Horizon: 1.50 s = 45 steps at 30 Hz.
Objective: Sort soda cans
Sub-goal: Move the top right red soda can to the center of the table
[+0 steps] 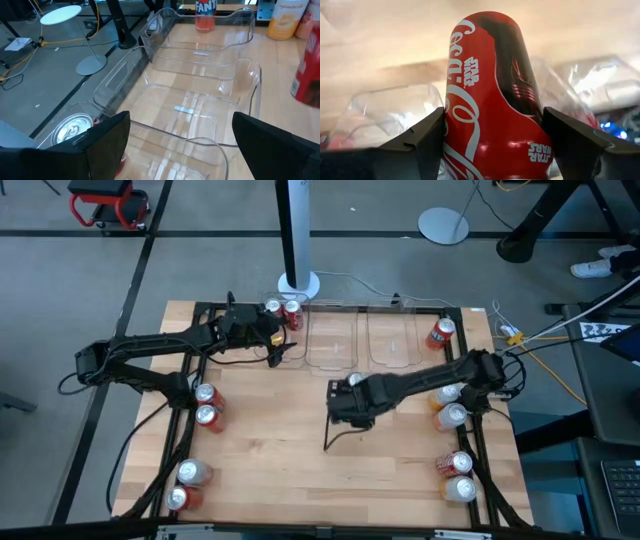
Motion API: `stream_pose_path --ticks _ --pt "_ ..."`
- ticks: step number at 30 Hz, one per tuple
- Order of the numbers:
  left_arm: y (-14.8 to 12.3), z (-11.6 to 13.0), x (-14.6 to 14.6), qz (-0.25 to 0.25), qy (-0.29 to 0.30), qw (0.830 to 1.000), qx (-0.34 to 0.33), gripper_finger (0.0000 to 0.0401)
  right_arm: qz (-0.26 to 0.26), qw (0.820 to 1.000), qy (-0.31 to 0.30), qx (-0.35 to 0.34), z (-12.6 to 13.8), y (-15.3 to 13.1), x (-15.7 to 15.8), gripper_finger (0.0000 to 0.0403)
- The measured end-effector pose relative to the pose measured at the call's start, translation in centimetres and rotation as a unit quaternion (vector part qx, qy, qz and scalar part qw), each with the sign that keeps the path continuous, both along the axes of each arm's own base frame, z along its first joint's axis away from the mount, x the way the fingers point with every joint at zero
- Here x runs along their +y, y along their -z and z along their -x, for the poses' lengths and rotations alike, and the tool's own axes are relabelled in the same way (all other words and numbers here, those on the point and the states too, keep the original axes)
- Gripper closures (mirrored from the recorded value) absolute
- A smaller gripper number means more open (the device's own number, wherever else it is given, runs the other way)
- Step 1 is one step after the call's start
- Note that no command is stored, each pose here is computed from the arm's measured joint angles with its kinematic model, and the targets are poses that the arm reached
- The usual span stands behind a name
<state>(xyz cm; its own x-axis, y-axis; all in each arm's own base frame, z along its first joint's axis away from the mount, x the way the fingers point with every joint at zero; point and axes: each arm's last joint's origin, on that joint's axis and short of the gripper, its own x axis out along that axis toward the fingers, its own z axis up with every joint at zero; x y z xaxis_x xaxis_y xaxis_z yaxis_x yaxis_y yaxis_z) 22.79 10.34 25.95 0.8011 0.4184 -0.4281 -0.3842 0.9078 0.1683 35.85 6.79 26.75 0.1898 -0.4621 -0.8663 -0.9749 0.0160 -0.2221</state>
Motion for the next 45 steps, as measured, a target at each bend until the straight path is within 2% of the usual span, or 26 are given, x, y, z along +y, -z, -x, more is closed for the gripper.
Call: stream_pose_path --ticks 5,13,22,28,33,45 --pt "-0.1 0.0 0.0 -0.002 0.0 1.0 -0.004 0.0064 -0.006 0.999 -0.036 0.008 -0.1 2.5 0.2 0.0117" --pt "-0.1 0.0 0.0 -0.003 0.001 1.0 -0.003 0.0064 0.003 0.995 -0.097 -0.002 -0.6 4.7 0.3 0.0116" --pt "-0.1 0.0 0.0 -0.003 0.002 1.0 -0.002 0.0064 0.009 0.994 -0.107 -0.008 -0.5 6.2 0.2 0.0082" --pt "-0.1 0.0 0.0 -0.003 0.001 1.0 -0.002 0.0064 0.008 0.994 -0.108 -0.015 -0.6 6.3 0.3 0.0059" --pt "-0.1 0.0 0.0 -0.003 0.001 1.0 -0.002 0.0064 0.023 0.994 -0.109 -0.016 -0.7 6.0 0.3 0.0056" --pt "0.0 0.0 0.0 -0.002 0.001 1.0 -0.001 0.0064 0.017 0.995 -0.094 -0.034 -1.4 2.6 0.4 0.0054"
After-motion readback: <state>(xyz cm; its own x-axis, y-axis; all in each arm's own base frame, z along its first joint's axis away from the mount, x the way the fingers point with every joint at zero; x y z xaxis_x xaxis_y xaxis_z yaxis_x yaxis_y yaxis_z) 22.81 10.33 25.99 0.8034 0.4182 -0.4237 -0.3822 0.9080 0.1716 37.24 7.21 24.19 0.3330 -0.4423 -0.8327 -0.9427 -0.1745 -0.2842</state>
